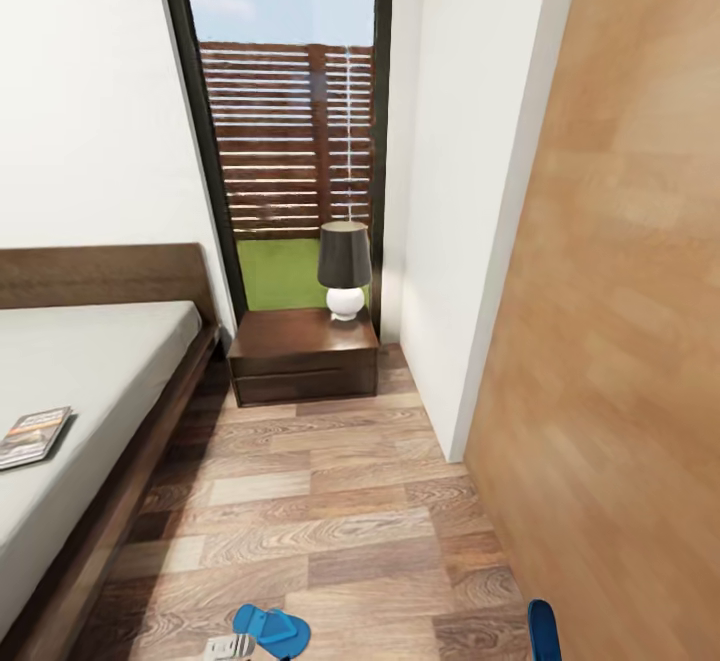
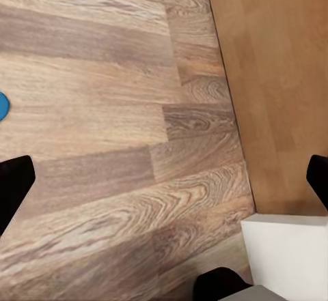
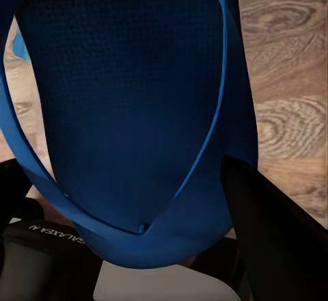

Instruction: In the bedroom, move the book from the bed onto either nightstand, and place the two sandals side by side next to the bed.

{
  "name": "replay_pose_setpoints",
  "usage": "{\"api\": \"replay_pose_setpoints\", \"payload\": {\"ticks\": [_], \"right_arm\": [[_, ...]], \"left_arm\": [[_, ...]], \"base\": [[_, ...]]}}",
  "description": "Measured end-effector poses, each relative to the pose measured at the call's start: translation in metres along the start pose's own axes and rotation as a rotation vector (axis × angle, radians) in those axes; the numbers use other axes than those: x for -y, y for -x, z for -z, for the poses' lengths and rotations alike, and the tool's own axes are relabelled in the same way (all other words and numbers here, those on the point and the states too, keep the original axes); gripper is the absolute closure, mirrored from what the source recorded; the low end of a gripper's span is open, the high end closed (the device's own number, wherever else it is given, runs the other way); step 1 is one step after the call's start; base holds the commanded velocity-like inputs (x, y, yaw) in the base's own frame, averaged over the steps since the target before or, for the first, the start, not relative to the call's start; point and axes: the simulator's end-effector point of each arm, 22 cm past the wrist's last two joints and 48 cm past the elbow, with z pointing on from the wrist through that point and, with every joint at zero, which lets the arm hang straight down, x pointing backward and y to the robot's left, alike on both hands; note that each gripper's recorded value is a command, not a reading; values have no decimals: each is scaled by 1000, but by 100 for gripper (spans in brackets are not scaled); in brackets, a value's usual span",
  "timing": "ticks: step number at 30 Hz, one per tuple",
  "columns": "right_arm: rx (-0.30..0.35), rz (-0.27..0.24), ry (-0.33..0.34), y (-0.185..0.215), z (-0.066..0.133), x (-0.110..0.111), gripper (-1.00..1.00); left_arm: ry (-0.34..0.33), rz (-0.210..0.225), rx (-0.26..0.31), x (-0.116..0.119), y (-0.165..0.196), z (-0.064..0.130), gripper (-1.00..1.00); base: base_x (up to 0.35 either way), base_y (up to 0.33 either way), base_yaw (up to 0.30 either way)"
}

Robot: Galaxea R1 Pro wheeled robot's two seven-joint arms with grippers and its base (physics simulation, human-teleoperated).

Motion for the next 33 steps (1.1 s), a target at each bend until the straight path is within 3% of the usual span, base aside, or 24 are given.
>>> {"api": "replay_pose_setpoints", "payload": {"ticks": [8,18,33], "right_arm": [[0,0,0,0,0,0,100],[1,0,0,0,0,0,100],[0,0,0,0,0,0,100]], "left_arm": [[-1,0,-1,0,0,0,-100],[-1,-1,-1,0,0,0,-100],[-1,-1,-2,0,0,0,-100]], "base": [[74,-2,0],[261,0,8],[47,0,252]]}}
